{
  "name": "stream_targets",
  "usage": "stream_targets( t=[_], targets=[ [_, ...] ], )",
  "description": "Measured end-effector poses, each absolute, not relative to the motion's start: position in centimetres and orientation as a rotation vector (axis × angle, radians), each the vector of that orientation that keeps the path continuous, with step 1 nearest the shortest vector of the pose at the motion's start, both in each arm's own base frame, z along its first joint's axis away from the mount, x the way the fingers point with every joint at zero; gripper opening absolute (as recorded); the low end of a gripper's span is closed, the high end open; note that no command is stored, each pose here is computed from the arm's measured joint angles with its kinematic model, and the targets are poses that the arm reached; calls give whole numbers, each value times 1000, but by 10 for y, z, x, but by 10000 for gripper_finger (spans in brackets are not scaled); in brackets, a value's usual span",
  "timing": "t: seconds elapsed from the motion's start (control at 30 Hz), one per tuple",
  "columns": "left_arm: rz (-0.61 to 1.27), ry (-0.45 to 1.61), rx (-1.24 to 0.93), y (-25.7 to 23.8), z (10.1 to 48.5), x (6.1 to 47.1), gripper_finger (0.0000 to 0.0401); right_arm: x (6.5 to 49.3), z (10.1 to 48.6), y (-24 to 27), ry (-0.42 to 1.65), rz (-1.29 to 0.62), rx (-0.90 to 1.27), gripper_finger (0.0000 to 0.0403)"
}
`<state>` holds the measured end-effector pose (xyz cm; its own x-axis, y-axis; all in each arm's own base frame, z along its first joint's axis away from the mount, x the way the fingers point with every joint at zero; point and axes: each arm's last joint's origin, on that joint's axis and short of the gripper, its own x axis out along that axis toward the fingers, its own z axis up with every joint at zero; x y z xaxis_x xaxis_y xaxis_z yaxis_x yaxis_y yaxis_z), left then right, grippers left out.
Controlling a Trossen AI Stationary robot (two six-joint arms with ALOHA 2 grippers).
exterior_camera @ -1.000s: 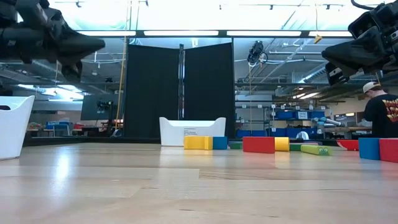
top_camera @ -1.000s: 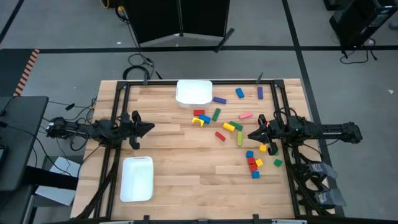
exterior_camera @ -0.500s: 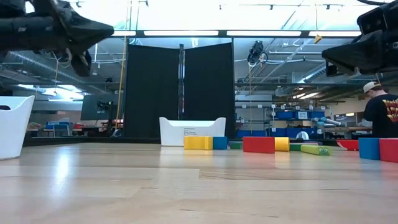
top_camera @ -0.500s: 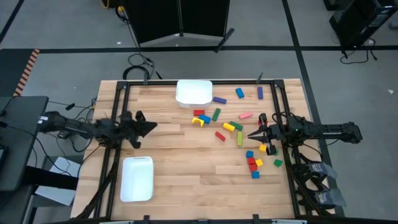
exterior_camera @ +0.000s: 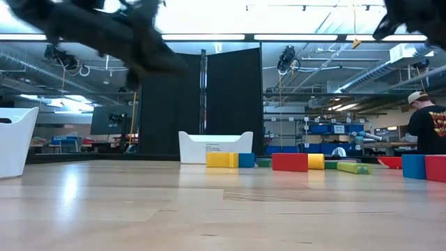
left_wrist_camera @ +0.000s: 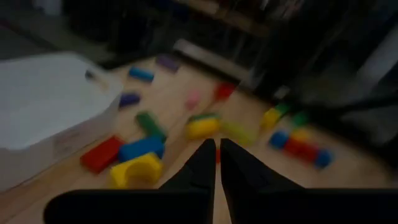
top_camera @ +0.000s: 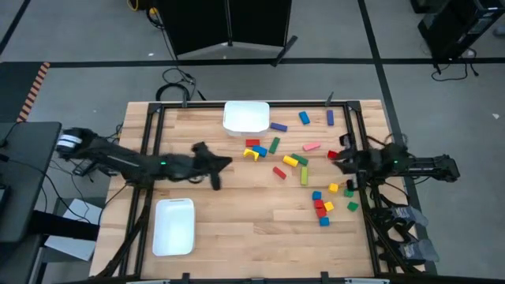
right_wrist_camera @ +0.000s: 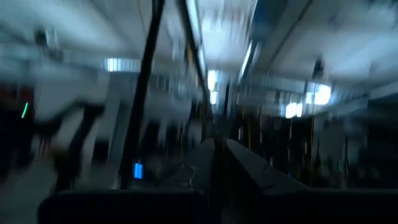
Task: Sort blocks by size
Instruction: Put the yellow arch block into the bottom white bin
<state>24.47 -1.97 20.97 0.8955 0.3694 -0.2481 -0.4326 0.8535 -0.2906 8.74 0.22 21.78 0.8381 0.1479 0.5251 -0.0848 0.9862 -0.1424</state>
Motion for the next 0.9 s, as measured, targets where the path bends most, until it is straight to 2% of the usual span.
stream_targets(
  t=[0.17,0.27,0.43,0.6,0.73,0.9],
  targets=[
    [551,558,-222,-10,187,296,79,75,234,3,-773,120,-123,48],
    [608,679,-201,-1,173,320,122,71,238,3,-830,117,-128,48],
    [678,717,-245,15,156,342,195,70,238,3,-837,128,-96,48],
    [719,709,-293,25,150,345,249,70,238,3,-834,132,-86,48],
    [718,707,-298,25,150,345,273,70,238,3,-839,132,-87,48],
    [718,706,-298,25,150,345,280,70,238,3,-834,132,-87,48]
  ],
)
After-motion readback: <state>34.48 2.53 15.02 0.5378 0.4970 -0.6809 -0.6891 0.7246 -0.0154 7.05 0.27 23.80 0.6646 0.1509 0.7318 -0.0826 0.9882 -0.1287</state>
